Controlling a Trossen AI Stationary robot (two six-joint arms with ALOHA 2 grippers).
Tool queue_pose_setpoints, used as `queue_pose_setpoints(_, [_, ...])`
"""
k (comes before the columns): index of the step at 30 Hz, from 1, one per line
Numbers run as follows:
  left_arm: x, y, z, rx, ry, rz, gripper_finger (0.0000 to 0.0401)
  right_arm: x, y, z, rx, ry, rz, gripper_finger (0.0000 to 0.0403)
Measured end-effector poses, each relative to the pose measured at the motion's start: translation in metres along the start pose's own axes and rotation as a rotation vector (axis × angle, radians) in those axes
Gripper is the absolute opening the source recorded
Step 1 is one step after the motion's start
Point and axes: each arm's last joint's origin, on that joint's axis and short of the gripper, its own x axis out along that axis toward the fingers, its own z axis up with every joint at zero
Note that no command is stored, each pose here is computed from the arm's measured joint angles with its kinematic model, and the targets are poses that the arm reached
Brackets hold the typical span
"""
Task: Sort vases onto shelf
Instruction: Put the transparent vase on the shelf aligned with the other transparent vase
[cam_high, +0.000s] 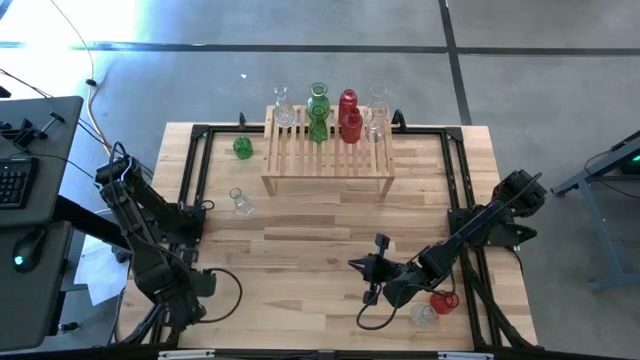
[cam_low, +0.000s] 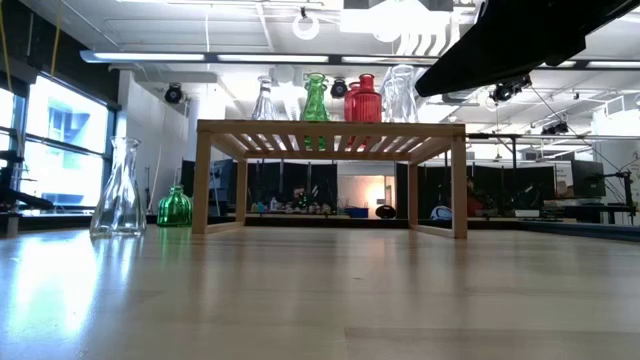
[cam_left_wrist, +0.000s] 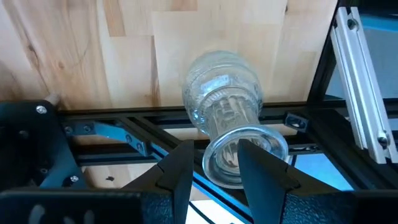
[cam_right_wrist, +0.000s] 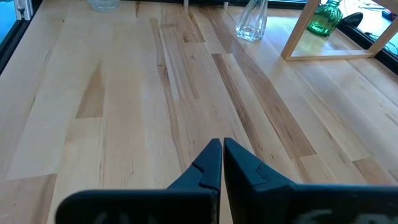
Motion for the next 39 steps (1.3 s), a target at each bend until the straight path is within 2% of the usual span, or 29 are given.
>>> queue_pose_setpoints(9, [0.010,0.004,0.000,-0.014,0.023,0.027,0.0115,0.000,0.000,0.000,-0.001,0.004,0.007,0.0000])
queue_pose_setpoints(20, [0.010,-0.003,-0.001,0.007,-0.011,-0.015,0.0113,0.000,0.000,0.000,-0.001,0.004,0.007,0.0000])
queue_pose_setpoints(24, [0.010,-0.004,0.000,0.020,-0.025,-0.026,0.0090,0.000,0.000,0.000,-0.001,0.004,0.007,0.0000])
queue_pose_setpoints(32, [0.009,-0.006,0.002,0.094,-0.053,-0.039,0.0018,0.000,0.000,0.000,-0.001,0.004,0.007,0.0000])
queue_pose_setpoints(39, [0.006,-0.005,0.008,0.129,-0.079,-0.055,0.0014,0.000,0.000,0.000,0.002,0.004,0.007,0.0000])
